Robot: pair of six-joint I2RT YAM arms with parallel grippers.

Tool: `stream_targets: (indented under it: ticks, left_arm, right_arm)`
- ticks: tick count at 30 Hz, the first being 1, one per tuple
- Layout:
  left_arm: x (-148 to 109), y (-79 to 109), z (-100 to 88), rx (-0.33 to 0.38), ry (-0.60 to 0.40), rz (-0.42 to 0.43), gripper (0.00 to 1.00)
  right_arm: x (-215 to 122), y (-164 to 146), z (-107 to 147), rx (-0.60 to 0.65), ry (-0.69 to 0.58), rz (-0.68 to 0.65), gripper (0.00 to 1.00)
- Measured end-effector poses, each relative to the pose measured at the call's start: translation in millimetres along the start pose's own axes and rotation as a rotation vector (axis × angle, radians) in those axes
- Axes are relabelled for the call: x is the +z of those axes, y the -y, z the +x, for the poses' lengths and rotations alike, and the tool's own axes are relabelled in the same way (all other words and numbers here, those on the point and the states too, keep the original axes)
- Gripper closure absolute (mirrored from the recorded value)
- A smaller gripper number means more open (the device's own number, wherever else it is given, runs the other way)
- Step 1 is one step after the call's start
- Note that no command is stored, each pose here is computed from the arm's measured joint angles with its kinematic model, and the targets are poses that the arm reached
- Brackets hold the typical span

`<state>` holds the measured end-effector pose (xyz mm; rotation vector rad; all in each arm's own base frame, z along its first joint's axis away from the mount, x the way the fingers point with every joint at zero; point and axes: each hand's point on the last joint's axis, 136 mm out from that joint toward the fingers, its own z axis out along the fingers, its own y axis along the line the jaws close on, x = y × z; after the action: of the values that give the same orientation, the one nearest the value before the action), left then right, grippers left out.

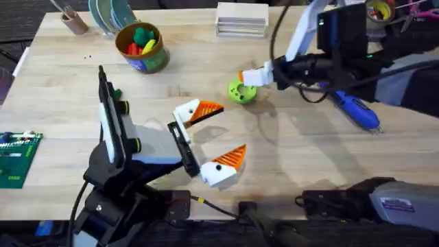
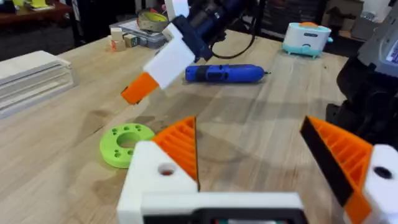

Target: Pick up the gripper from the table and insert it into the empty holder that is missing its gripper. Then pick up a screw, insert it into the mounting hole, and use the screwdriver to tighten it. Finally, clean up the table by picking up the vegetable and placing it into the bucket.

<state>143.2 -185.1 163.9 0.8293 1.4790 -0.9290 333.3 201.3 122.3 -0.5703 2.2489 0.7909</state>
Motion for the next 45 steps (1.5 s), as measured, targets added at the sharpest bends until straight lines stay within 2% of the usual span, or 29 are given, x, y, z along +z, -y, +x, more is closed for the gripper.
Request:
stream_targets:
  ticks: [9,12,23,33,42,45]
  left_arm:
    - [0.0,0.0,0.0,0.000,0.000,0.000,0.008]
    - [0.0,0.1,0.0,0.000,0.000,0.000,0.008]
    - [0.0,0.6,0.0,0.000,0.000,0.003,0.008]
    - [0.0,0.6,0.0,0.000,0.000,0.003,0.007]
    - [0.0,1.2,0.1,0.000,0.000,0.007,0.008]
    - [0.0,1.2,0.1,0.000,-0.001,0.007,0.008]
  right_arm:
    - [21.2,-22.0,27.4,-0.258,-0.122,0.157,0.068]
    - [27.4,-24.7,34.3,-0.305,-0.147,0.181,0.067]
    - [33.8,-13.7,41.6,-0.329,-0.177,0.230,0.251]
    - [42.1,-16.2,53.9,-0.337,-0.216,0.221,0.314]
    - [46.5,-12.9,58.4,-0.344,-0.232,0.230,0.611]
    - [46.5,-12.9,58.3,-0.345,-0.232,0.231,0.635]
